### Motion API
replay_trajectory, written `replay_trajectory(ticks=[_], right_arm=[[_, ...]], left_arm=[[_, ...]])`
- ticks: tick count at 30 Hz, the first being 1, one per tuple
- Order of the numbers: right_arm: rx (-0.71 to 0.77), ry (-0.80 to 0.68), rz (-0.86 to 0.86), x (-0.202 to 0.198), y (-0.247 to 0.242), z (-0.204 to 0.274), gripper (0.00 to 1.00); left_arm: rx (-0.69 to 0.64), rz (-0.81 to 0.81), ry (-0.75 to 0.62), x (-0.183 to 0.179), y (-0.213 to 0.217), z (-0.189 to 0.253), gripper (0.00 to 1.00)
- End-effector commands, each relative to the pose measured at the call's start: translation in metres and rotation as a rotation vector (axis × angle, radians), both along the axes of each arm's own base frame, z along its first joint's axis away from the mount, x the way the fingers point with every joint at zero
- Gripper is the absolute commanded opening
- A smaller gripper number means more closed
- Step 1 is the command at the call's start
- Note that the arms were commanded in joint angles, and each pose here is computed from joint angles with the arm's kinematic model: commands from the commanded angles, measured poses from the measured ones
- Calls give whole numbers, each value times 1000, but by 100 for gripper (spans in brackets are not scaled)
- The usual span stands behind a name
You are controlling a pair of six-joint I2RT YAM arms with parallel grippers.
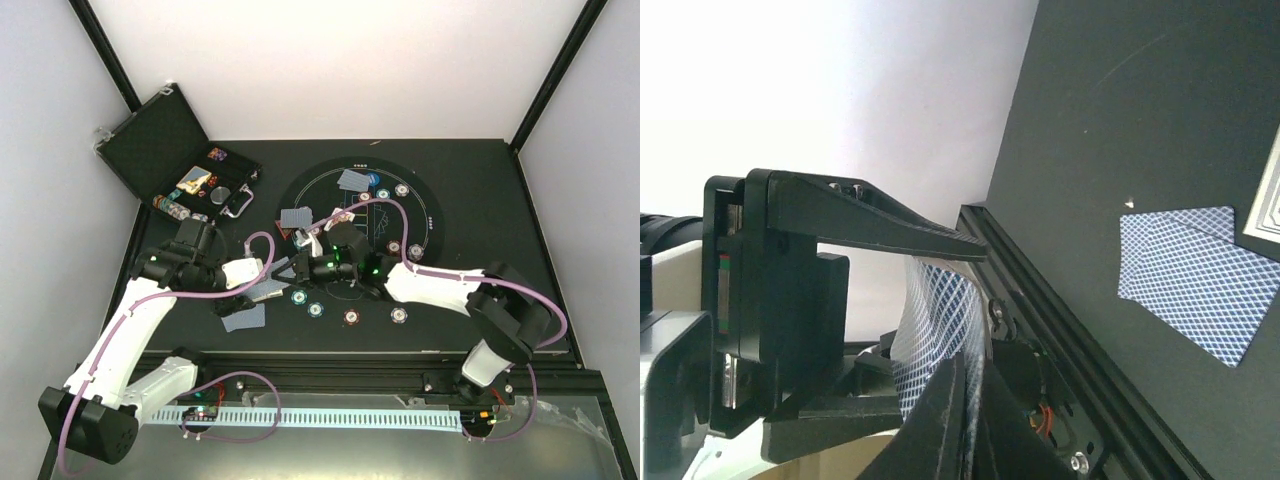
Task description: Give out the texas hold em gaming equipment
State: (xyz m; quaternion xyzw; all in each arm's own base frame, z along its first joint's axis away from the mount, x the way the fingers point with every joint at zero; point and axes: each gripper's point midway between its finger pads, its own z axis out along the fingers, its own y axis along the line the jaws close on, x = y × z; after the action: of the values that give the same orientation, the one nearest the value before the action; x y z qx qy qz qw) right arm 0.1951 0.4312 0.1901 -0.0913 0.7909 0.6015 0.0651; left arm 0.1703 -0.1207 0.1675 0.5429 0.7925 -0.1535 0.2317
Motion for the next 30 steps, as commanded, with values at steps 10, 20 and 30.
replay_trajectory(ticks=[10, 20, 30], right_arm=[[-126, -84, -75, 34, -57, -11, 1], [-810, -555, -195, 158, -142, -24, 1], [-1516, -1068, -211, 253, -170, -48, 1]], left_arm=[[-16, -18, -57, 5, -2, 17, 2], [-11, -12, -55, 5, -2, 17, 2], [-6, 0, -49, 5, 0, 17, 1]])
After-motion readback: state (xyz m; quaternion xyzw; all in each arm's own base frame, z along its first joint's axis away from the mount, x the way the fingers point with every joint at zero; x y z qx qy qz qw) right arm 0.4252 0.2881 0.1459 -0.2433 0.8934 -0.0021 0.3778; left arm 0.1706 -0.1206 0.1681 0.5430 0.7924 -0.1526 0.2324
